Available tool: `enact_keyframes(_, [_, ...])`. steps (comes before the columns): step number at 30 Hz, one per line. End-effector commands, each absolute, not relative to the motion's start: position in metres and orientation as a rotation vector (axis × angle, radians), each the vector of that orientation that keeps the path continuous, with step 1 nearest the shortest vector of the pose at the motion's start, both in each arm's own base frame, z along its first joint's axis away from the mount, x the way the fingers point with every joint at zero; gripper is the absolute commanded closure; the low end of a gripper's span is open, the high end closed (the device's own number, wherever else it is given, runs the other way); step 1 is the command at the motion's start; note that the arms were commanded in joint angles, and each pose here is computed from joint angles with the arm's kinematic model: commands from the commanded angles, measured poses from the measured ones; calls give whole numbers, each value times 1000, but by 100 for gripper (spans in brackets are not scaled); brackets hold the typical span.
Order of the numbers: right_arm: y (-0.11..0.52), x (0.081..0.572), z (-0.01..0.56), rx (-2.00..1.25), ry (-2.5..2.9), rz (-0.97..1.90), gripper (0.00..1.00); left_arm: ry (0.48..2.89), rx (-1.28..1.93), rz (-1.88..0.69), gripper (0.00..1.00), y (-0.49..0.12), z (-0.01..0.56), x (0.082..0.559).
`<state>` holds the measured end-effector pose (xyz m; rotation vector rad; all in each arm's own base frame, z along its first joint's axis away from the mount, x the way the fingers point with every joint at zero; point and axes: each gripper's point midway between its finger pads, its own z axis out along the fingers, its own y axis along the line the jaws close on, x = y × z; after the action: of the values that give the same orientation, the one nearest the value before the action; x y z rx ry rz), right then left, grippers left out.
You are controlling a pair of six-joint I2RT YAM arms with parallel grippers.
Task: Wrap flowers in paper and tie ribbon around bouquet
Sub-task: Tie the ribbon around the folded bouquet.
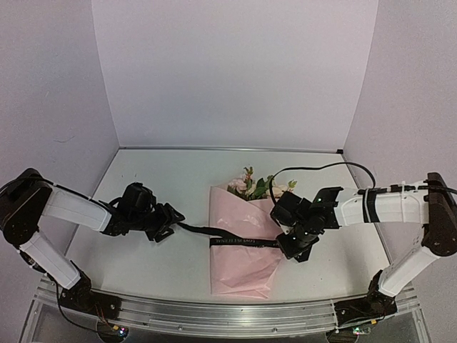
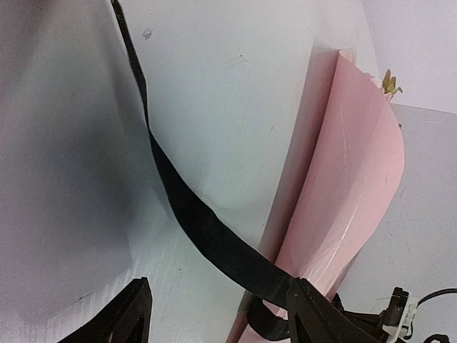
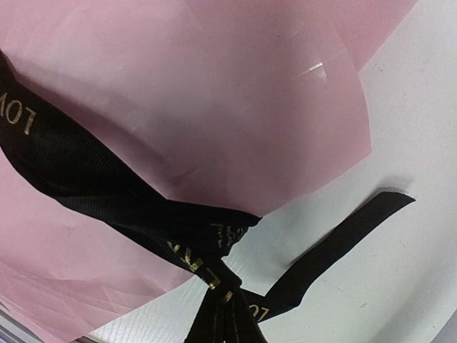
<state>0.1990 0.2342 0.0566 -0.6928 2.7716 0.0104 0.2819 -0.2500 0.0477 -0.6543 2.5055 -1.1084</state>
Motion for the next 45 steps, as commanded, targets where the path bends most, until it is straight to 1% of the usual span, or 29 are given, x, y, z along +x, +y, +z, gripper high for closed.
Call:
enact_keyframes(1, [241, 204, 69, -687, 2747, 15, 99, 2445, -715, -1232, 33, -274, 61, 291])
enact_keyframes(7, [244, 206, 71, -706, 2738, 22, 99, 2460, -891, -1204, 32, -286, 43, 277])
enact_keyframes(16, [245, 205, 73, -718, 2732, 35, 100, 2400, -1094, -1322, 32, -316, 32, 284])
enact_keyframes(18, [246, 205, 74, -721, 2729, 42, 100, 2374, -1153, -1322, 32, -318, 29, 285])
enact_keyframes(21, [246, 205, 77, -724, 2719, 49, 100, 2333, -1227, -1333, 36, -320, 23, 288])
enact_keyframes(24, [244, 204, 78, -724, 2713, 52, 100, 2289, -1272, -1324, 42, -316, 18, 292])
enact_keyframes(26, [242, 203, 78, -724, 2711, 55, 100, 2248, -1294, -1302, 50, -310, 15, 296])
enact_keyframes(29, [240, 201, 77, -731, 2711, 60, 100, 2212, -1282, -1294, 68, -307, 16, 302])
enact_keyframes(31, [243, 197, 75, -756, 2719, 86, 100, 2204, -1247, -1294, 78, -309, 16, 306])
enact_keyframes(33, [244, 193, 73, -776, 2731, 109, 100, 2203, -1200, -1291, 86, -312, 19, 310])
enact_keyframes(36, [244, 188, 67, -792, 2754, 127, 96, 2210, -1127, -1268, 98, -315, 25, 315])
enact_keyframes(38, [243, 186, 62, -790, 2767, 122, 95, 2211, -1097, -1252, 100, -315, 29, 317])
enact_keyframes(42, [247, 181, 54, -768, 2798, 169, 92, 2215, -1067, -1237, 100, -315, 33, 317])
enact_keyframes(45, [246, 182, 53, -739, 2792, 167, 97, 2220, -1056, -1233, 100, -315, 33, 317])
